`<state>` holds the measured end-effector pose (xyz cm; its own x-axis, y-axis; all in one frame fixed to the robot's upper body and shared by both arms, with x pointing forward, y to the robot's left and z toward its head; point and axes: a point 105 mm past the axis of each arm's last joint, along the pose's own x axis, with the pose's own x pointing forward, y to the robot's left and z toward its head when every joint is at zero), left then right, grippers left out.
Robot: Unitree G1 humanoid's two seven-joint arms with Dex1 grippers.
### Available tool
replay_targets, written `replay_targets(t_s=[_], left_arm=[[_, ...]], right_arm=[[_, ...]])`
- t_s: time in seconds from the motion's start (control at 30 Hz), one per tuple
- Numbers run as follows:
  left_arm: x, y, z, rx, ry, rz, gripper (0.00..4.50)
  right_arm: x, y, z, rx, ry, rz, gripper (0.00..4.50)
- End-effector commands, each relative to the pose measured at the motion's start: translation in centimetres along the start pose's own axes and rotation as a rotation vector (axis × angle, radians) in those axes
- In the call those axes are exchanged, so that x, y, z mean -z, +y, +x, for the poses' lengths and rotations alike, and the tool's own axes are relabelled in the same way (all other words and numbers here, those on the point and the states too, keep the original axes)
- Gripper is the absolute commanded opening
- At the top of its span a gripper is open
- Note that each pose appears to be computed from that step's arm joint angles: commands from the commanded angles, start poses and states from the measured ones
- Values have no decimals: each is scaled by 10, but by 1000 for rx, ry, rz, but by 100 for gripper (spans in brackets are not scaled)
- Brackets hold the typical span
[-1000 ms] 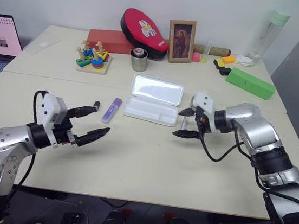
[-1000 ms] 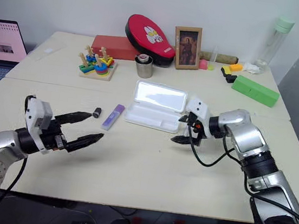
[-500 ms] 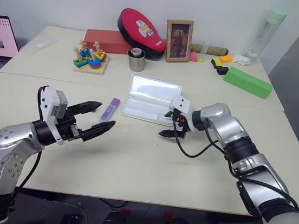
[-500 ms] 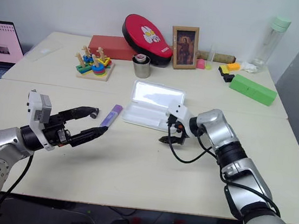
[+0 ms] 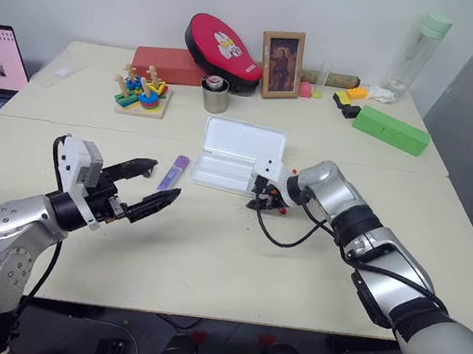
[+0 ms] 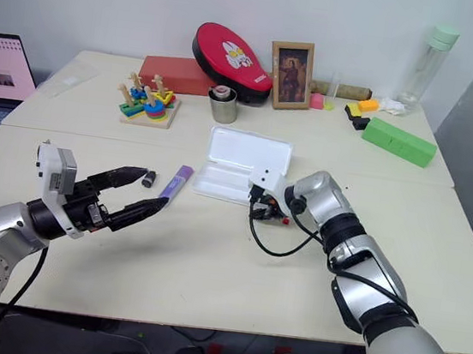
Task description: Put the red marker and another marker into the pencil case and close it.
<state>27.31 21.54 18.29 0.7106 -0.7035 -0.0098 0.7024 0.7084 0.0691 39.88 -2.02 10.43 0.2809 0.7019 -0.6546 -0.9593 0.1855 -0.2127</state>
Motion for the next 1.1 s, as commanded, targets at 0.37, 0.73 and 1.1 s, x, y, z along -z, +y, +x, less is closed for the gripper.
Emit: replay_targets(t_s=[0.37, 0.73, 1.1], left_arm=[[-15, -1, -10, -35, -39, 46, 450], [-11, -3, -23, -65, -11, 31, 450], [-11, -2, -23, -61, -2, 27, 450]], right_arm=[[-31, -1, -15, -14, -145, -192, 4], [-19, 31, -29, -121, -139, -302, 4], [0, 41, -17, -111, -76, -239, 4]])
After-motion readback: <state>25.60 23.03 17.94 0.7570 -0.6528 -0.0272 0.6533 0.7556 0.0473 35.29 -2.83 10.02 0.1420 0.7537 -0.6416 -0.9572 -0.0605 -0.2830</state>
